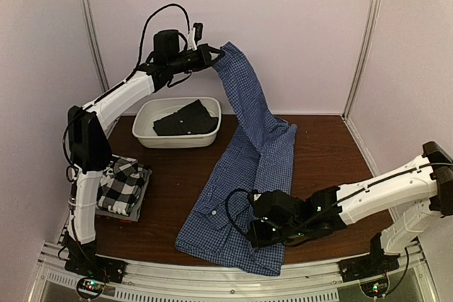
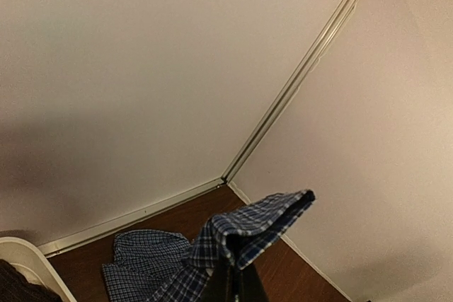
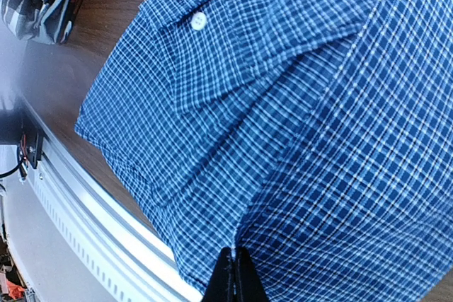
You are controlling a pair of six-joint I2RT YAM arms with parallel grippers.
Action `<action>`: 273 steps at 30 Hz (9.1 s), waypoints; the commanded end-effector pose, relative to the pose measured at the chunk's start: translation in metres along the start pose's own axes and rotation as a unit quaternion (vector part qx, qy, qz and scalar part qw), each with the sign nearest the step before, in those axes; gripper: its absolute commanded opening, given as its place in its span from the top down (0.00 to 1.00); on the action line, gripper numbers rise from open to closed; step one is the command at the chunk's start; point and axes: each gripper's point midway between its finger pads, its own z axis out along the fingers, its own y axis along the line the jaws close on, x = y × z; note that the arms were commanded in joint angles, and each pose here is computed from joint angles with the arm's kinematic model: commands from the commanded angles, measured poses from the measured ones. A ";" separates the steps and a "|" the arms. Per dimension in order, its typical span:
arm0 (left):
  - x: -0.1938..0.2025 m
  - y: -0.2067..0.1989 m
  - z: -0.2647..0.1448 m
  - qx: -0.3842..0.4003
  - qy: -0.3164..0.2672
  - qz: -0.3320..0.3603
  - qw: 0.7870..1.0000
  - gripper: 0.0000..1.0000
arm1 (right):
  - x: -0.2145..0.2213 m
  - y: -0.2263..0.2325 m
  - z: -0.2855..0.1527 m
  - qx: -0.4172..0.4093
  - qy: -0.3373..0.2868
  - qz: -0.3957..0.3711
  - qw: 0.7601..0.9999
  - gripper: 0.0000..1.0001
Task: Fold and stack the long sleeve shirts
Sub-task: Fold the 1/3-folded shirt at the center of the board, then move the rectangle-folded shirt to the center of the board, then smooth out the rectangle-folded shirt at the center of the board.
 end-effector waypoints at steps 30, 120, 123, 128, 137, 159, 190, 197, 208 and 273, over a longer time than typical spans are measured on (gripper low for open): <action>0.000 0.006 -0.002 0.038 0.011 0.020 0.999 1.00 | -0.039 0.046 0.058 -0.105 0.000 0.008 0.994 0.84; 0.399 -0.151 -0.121 0.139 0.466 -0.018 0.873 0.52 | -0.245 -0.226 -0.033 0.026 -0.214 0.142 0.966 0.49; 0.387 -0.139 -0.108 0.102 0.445 -0.022 0.889 0.53 | -0.263 -0.223 -0.036 0.026 -0.226 0.131 0.965 0.50; 0.361 -0.097 -0.085 0.035 0.402 -0.050 0.914 0.56 | -0.300 -0.215 -0.032 0.012 -0.239 0.114 0.964 0.50; 0.301 -0.002 -0.034 -0.066 0.327 -0.040 0.942 0.56 | -0.352 -0.218 -0.011 0.012 -0.250 0.111 0.962 0.55; 0.386 0.004 0.005 -0.040 0.395 -0.055 0.916 0.57 | -0.294 -0.300 0.048 0.041 -0.173 0.180 0.967 0.59; 0.410 -0.100 -0.083 -0.034 0.447 -0.047 0.893 0.57 | -0.265 -0.260 -0.078 0.006 -0.242 0.177 0.954 0.50; 0.415 -0.098 -0.082 -0.035 0.452 -0.050 0.890 0.57 | -0.267 -0.285 -0.036 0.008 -0.192 0.199 0.961 0.52; 0.425 -0.093 -0.083 -0.037 0.459 -0.054 0.886 0.57 | -0.253 -0.307 -0.009 0.016 -0.177 0.230 0.957 0.52; 0.455 -0.084 -0.097 -0.045 0.484 -0.076 0.870 0.59 | -0.302 -0.316 -0.030 0.056 -0.234 0.149 0.959 0.82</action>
